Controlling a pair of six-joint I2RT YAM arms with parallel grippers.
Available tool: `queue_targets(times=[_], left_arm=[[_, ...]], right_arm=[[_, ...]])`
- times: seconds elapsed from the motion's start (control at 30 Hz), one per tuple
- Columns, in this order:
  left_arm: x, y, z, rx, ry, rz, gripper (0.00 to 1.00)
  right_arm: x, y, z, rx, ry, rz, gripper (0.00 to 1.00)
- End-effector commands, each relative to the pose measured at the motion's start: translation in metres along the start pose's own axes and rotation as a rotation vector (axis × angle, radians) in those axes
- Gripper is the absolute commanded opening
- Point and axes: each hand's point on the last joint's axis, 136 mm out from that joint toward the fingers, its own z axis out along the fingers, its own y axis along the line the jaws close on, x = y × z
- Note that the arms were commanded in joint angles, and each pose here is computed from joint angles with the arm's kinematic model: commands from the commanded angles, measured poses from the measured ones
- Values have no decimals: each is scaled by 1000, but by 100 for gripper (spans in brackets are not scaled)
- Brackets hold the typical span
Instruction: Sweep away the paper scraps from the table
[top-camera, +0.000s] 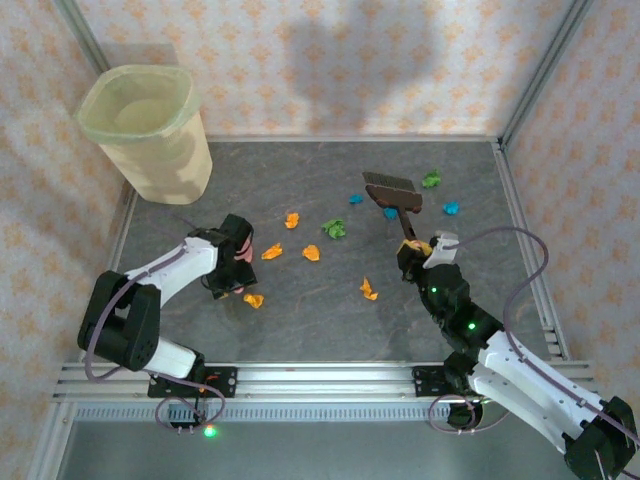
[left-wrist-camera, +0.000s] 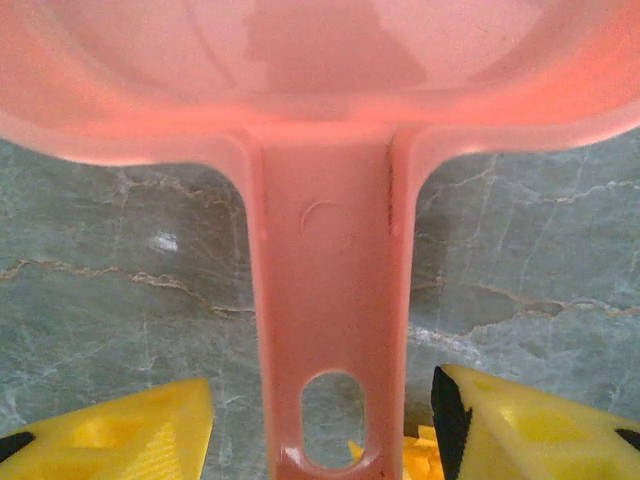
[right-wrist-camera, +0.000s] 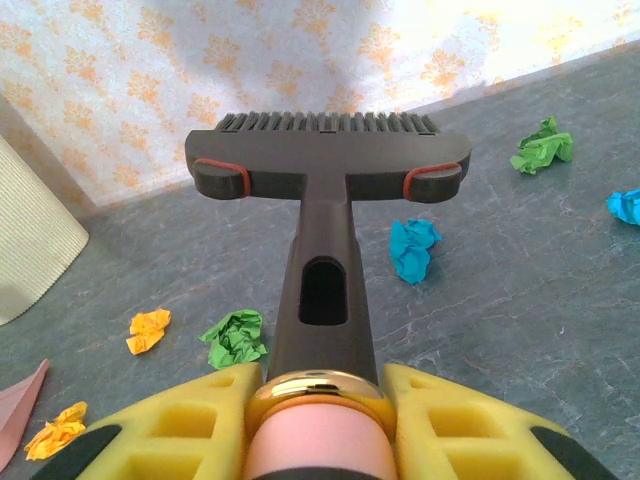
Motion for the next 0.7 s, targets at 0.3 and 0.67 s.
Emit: queue_targets(times=[0.3,0.67], left_arm=[[-12,5,-4,-53,-71,-38,40],[-17,1,-10,-44,-83,-50,4]], right_arm=[[-14,6,-1,-25,-61,17,0],[-13,5,0,-20,-61,19,0]])
